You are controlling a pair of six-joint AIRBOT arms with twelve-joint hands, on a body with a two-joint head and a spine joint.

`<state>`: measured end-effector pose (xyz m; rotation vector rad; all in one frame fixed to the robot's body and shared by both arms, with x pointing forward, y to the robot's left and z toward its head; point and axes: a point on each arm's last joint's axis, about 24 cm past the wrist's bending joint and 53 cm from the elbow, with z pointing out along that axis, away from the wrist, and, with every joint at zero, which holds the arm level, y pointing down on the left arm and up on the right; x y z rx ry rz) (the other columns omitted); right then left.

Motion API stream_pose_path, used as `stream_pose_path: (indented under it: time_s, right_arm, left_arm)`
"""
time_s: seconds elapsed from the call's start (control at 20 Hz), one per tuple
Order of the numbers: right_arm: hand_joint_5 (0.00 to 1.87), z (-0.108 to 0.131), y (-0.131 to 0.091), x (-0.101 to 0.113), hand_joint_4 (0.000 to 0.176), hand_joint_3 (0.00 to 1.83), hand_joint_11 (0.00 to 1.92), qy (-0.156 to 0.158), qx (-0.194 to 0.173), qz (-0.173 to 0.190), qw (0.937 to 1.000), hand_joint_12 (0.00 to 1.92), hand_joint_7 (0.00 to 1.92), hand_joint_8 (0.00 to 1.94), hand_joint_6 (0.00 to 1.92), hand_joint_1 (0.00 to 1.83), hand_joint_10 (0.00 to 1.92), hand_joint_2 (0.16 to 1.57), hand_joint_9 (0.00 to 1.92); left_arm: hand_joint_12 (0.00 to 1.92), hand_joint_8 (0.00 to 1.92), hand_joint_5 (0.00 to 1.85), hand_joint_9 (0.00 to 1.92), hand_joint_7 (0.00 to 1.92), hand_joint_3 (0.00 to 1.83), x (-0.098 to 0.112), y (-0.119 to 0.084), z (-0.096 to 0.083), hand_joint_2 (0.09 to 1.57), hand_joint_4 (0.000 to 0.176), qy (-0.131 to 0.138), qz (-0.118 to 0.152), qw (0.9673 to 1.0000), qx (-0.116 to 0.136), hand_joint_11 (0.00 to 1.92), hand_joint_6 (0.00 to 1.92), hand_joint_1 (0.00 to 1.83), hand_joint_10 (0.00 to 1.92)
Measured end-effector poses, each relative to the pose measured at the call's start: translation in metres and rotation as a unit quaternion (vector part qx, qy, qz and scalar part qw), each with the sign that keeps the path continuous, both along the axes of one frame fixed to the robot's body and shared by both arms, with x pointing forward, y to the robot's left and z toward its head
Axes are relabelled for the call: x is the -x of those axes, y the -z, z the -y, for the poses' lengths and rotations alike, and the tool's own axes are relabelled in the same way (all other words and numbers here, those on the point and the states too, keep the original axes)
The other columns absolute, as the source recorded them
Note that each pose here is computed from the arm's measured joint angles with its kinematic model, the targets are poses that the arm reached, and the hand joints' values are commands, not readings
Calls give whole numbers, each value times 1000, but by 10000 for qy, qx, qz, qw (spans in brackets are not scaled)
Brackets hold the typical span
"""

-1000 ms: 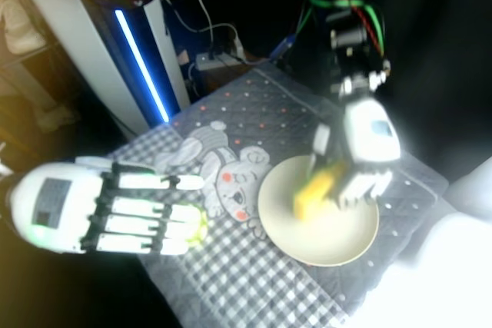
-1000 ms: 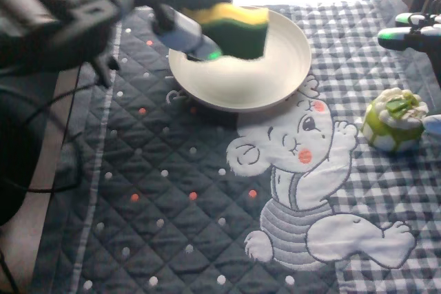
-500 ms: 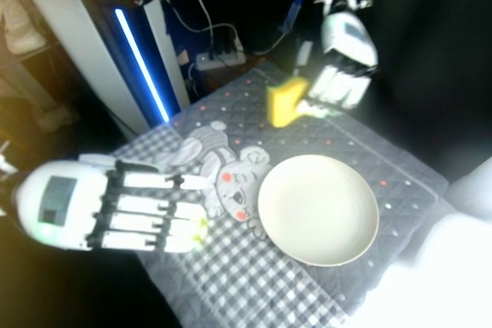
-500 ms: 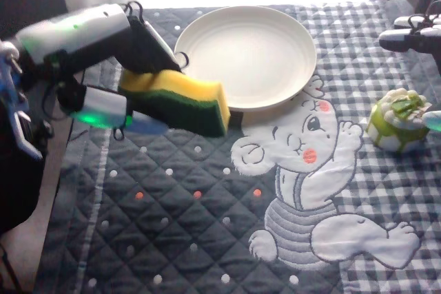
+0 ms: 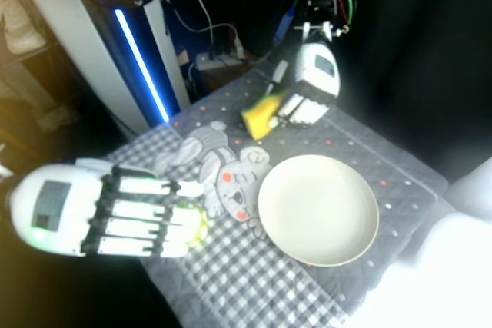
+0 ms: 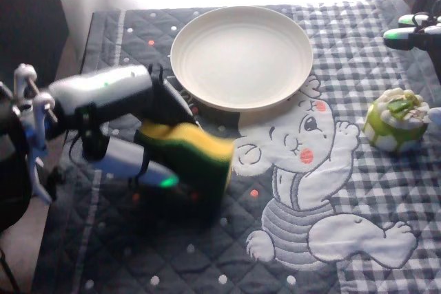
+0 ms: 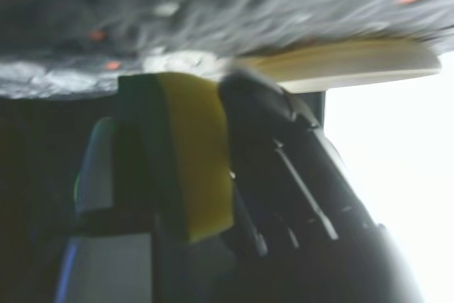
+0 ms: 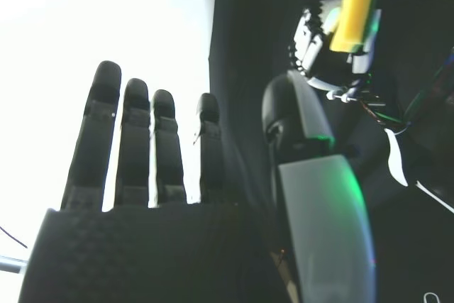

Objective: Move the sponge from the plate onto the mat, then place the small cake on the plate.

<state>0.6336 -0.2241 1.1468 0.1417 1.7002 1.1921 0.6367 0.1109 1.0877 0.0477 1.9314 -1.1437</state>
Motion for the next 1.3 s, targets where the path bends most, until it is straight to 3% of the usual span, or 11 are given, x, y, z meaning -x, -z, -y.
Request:
stream_pose_path:
  time_s: [0.05, 0.3, 0.45, 0.55, 0.7, 0.8, 0.9, 1.0, 1.05, 1.2, 1.3]
  right_arm:
    - [367, 0, 0, 0, 105, 0, 313, 4, -4, 1, 10000, 168, 280, 5, 2, 922, 5, 1177, 302]
    - [381, 2, -1, -2, 108, 5, 255, 62, -36, -9, 10000, 152, 299, 4, 3, 832, 1, 1197, 301]
    - [357, 4, -2, -3, 135, 0, 195, 68, -32, 14, 10000, 129, 272, 0, 0, 792, 0, 1181, 258]
    - [271, 5, -4, -3, 142, 0, 140, 73, -41, 46, 10000, 97, 176, 0, 0, 755, 0, 1063, 154]
    - [227, 1, -4, -1, 174, 0, 117, -75, 40, 115, 9999, 67, 110, 0, 0, 817, 0, 928, 81]
    - [222, 1, 2, -5, 137, 0, 189, -70, 114, 90, 9999, 95, 128, 3, 1, 777, 10, 902, 138]
    - [209, 2, 13, -15, 173, 0, 293, -1, 330, -32, 9995, 267, 159, 4, 0, 762, 17, 865, 245]
    - [214, 1, 28, -19, 166, 0, 61, -4, 538, -198, 9984, 1002, 162, 2, 3, 792, 8, 848, 252]
    - [249, -1, 39, -20, 159, 0, 11, -28, 628, -314, 9975, 1130, 188, 3, 5, 830, 8, 843, 261]
    - [302, -8, 65, -19, 167, 3, 0, -93, 721, -641, 9953, 1124, 236, 6, 6, 949, 3, 858, 267]
    - [331, -6, 70, -22, 142, 8, 10, -49, 779, -696, 9945, 1173, 279, 9, 5, 1036, 22, 896, 338]
  left_arm:
    - [757, 8, 753, 828, 805, 0, 1, 4, -2, 896, 0, -20, -45, 10000, -36, 592, 0, 1088, 68]
    - [1125, 0, 674, 961, 707, 0, -2, 2, -8, 954, 0, -159, -103, 9998, 98, 680, 0, 1042, 60]
    - [1108, 0, 403, 596, 470, 0, -4, -14, -20, 905, 0, -356, 28, 9988, 341, 271, 0, 892, 0]
    - [813, 1, 146, 214, 175, 0, -6, -37, -30, 835, 127, -541, 306, 9959, 650, 17, 0, 892, 4]
    - [217, 0, 2, 2, 2, 0, 0, -69, -27, 809, 150, -503, 696, 9901, 1111, 0, 0, 844, 0]
    - [8, 0, 0, 0, 0, 0, 7, -86, -29, 762, 175, -473, 975, 9864, 1234, 0, 0, 768, 0]
    - [10, 0, 0, 0, 0, 0, 12, -101, -41, 742, 144, -575, 1161, 9815, 1412, 22, 0, 783, 0]
    - [8, 0, 0, 0, 0, 0, 14, -103, -49, 758, 125, -663, 1185, 9800, 1456, 15, 0, 830, 0]
    - [33, 0, 0, 0, 0, 0, 15, -101, -49, 760, 125, -668, 1165, 9803, 1450, 69, 0, 825, 0]
    - [33, 0, 0, 0, 0, 0, 17, -98, -48, 755, 109, -663, 1114, 9808, 1458, 49, 0, 849, 0]
    - [36, 0, 0, 0, 0, 0, 18, -94, -50, 756, 94, -696, 1074, 9811, 1449, 44, 0, 892, 0]
